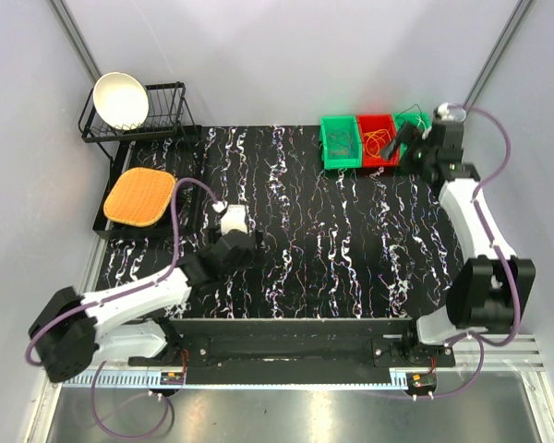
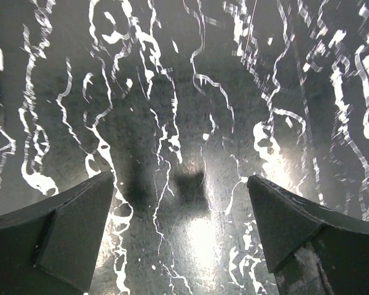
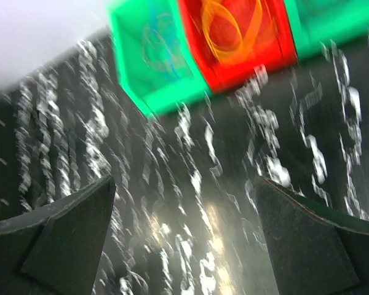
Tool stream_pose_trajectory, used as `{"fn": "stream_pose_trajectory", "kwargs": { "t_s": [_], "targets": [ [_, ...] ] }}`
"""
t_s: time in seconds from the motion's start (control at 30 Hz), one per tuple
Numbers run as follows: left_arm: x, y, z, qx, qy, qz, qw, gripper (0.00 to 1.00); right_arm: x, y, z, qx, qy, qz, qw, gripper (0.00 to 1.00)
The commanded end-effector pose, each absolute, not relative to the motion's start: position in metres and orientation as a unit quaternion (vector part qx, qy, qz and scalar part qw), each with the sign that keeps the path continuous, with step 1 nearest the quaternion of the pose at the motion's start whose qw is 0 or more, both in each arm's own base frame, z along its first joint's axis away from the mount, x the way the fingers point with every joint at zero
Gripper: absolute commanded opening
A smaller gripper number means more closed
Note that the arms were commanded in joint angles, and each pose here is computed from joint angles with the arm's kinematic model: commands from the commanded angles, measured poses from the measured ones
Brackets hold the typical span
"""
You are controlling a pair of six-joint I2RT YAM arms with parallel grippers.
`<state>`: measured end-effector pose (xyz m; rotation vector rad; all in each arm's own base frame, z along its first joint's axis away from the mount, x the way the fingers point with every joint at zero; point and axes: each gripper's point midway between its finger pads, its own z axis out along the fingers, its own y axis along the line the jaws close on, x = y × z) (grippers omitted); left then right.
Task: Untangle the cables
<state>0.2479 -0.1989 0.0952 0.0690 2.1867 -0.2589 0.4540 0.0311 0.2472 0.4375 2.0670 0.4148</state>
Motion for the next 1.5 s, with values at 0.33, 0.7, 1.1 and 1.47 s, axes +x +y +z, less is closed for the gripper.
{"fn": "stream_pose_trajectory", "kwargs": {
  "t_s": [0.33,0.7,1.1,1.47],
  "targets": [
    [0.279,-0.094,0.212,-0.096,0.784,0.156,0.593,0.99,0.381,0.056,0.231,0.153,0.814,0.195,0.526,1.0],
    [0.306,-0.005,0.167,-0.163,0.73,0.151,0.647,0.99,0.355,0.069,0.208,0.19,0.826,0.235,0.475,1.0],
    [0.354,0.026,0.151,-0.12,0.692,0.138,0.699,0.99,0.341,0.082,0.188,0.183,0.83,0.268,0.455,1.0],
    [0.367,0.025,0.128,-0.092,0.704,0.072,0.7,0.99,0.34,0.105,0.194,0.146,0.799,0.343,0.472,1.0]
  ]
}}
